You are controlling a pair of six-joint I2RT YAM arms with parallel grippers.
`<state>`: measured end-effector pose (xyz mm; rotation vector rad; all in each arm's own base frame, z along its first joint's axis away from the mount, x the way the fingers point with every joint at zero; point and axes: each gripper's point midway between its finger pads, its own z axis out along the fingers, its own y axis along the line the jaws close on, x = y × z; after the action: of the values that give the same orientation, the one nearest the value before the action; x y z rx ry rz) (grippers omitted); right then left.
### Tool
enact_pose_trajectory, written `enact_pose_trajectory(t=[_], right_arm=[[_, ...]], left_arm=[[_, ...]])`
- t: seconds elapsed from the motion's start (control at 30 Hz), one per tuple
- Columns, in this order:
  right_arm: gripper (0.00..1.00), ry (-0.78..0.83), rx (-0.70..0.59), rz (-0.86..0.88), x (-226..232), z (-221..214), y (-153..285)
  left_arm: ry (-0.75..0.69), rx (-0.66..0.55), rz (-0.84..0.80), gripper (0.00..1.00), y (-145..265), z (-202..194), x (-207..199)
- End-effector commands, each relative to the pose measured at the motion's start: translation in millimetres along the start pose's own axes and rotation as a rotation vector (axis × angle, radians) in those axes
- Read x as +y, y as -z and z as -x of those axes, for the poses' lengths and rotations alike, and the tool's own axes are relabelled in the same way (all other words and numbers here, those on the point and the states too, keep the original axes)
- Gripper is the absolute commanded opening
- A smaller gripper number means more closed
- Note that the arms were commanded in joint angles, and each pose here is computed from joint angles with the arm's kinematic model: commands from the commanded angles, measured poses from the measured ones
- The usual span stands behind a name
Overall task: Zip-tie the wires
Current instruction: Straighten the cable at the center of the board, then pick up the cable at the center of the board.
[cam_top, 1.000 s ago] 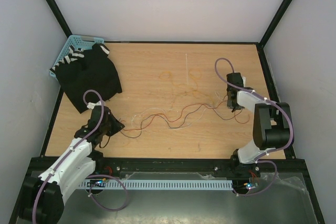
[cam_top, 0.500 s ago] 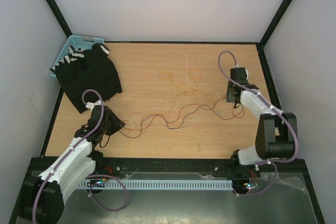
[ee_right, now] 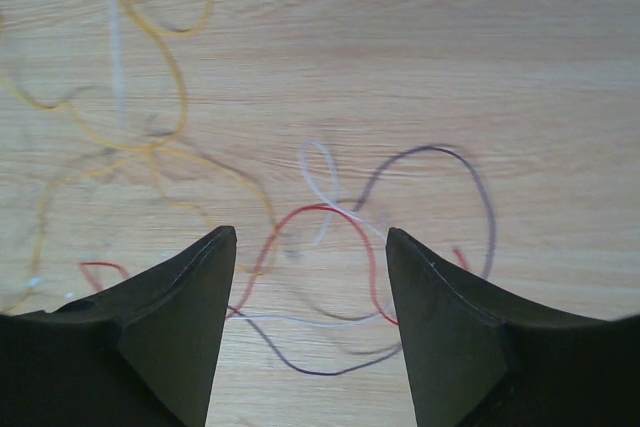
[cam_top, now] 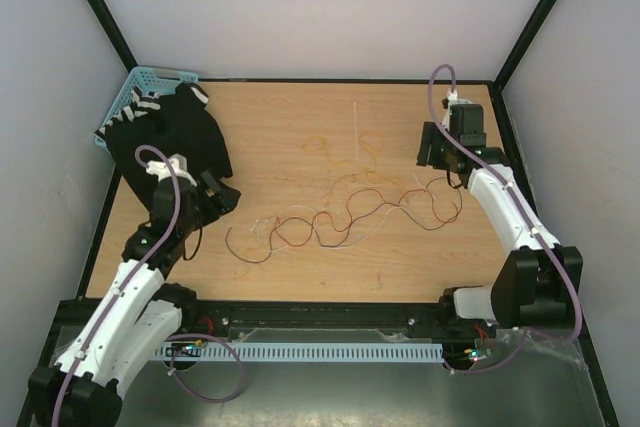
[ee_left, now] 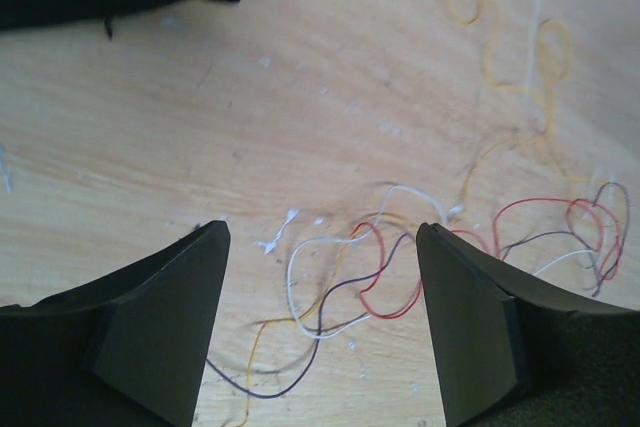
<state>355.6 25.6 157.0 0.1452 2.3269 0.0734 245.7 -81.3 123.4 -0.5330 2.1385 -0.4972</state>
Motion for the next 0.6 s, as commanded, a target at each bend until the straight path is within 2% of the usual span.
enact_pose_trajectory(t=[0.0,0.27,0.57], right_arm=[[0.72,0.038,0.017,0.172,49,9,-6],[0.72,0.115,0.069,0.229,103,21,-63],[0.62,0.174,0.143,0.282,142,22,-138]], left_arm=[[-0.09,-0.093,-0.053,0.79,19,36,-22],[-0.209,-0.139,-0.189,0.84,45,54,-52],[-0.293,-0.174,-0.273,0.88,65,61,-67]])
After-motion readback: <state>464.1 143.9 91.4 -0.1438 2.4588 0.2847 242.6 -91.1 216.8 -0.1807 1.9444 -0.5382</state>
